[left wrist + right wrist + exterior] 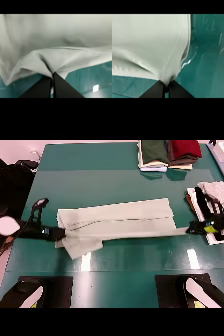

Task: Fold the shirts.

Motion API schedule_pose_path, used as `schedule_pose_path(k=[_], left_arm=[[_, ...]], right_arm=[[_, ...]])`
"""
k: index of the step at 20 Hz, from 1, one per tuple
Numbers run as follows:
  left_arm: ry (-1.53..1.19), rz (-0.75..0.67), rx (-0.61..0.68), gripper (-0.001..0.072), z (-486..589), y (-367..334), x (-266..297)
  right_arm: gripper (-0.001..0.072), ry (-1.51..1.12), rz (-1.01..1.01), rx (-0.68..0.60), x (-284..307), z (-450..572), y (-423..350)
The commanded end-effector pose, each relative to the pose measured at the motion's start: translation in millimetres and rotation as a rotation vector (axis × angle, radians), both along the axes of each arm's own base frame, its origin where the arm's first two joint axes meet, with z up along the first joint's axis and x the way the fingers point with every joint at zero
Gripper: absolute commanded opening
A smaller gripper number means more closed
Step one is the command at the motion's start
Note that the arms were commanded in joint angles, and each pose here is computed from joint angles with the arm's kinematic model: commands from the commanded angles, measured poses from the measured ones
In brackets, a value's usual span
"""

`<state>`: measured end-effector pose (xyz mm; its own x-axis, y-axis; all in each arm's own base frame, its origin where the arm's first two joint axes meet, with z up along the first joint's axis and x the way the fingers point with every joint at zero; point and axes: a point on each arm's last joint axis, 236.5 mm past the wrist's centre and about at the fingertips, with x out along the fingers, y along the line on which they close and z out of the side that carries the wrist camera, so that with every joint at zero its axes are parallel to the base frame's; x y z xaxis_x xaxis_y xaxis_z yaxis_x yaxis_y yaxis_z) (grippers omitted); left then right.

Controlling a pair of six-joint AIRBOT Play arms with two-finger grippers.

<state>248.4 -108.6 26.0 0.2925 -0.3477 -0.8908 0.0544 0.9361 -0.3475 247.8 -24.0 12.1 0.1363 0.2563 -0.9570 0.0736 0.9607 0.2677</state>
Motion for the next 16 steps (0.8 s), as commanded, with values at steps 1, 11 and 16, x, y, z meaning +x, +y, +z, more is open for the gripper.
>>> schedule_pose_path(k=[1,11,16], left_arm=[[-0.106,0.066,0.037,0.0025,1.8,10.5,69.3],[-0.166,0.194,0.014,0.0029,-23.3,26.4,156.3],[-0.191,0.199,-0.008,0.0484,6.0,22.6,166.9]], right_arm=[[0.0019,-0.054,0.057,-0.02,59.5,7.5,0.1],[0.0022,-0.064,0.176,0.005,182.7,-22.3,46.0],[0.0493,-0.138,0.134,0.195,203.3,0.2,49.6]])
